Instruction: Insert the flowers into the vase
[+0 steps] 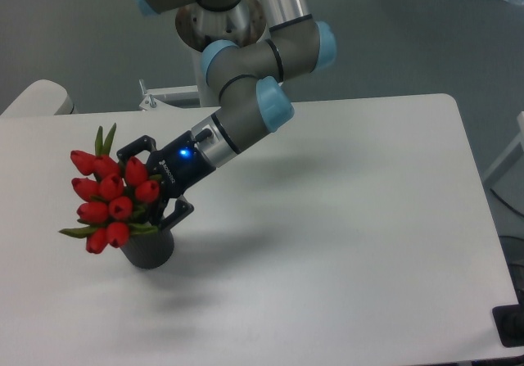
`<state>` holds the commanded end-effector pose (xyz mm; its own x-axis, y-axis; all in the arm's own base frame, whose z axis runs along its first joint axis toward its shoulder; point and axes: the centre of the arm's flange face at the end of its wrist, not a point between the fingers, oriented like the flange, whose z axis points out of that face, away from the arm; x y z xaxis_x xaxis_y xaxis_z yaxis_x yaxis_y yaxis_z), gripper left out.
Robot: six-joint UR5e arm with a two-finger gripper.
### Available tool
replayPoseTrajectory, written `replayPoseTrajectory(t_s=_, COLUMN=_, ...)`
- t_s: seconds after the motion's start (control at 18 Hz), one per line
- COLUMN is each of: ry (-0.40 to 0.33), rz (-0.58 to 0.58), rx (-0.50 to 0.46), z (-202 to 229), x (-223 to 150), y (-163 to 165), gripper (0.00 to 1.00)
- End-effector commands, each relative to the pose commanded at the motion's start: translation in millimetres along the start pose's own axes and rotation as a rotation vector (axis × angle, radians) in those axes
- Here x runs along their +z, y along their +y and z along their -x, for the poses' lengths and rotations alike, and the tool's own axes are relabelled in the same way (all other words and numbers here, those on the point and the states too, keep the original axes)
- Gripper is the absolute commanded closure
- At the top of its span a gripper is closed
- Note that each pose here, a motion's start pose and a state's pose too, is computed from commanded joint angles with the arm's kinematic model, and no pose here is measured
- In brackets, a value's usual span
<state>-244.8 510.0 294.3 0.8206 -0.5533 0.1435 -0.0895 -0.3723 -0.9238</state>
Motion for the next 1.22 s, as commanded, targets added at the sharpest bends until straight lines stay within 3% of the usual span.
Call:
replayPoseTrajectory(t_s=0.33, ry=-0.019, rz=0.000, rx=-0.010, z=-3, x=-11, y=13, gripper=0.04)
replayPoseTrajectory(t_s=0.67, ry=-0.090, rz=-0.009, rx=-0.003, z=4, x=-49, y=30, gripper=0.01)
replayPoseTrajectory(t_s=0.94, ry=-0.200, rz=-0.017, rx=0.019, z=30, x=-105, y=17, gripper=0.00)
replayPoseTrajectory(t_s=1.06, ry=-0.264, rz=0.040, rx=0.052, z=44, x=-129, y=3, gripper=0.00)
replayPoseTrajectory(t_s=1.22, ry=-0.386, rz=0.229, rx=0.107, z=61, x=-162, y=-19, gripper=0.00)
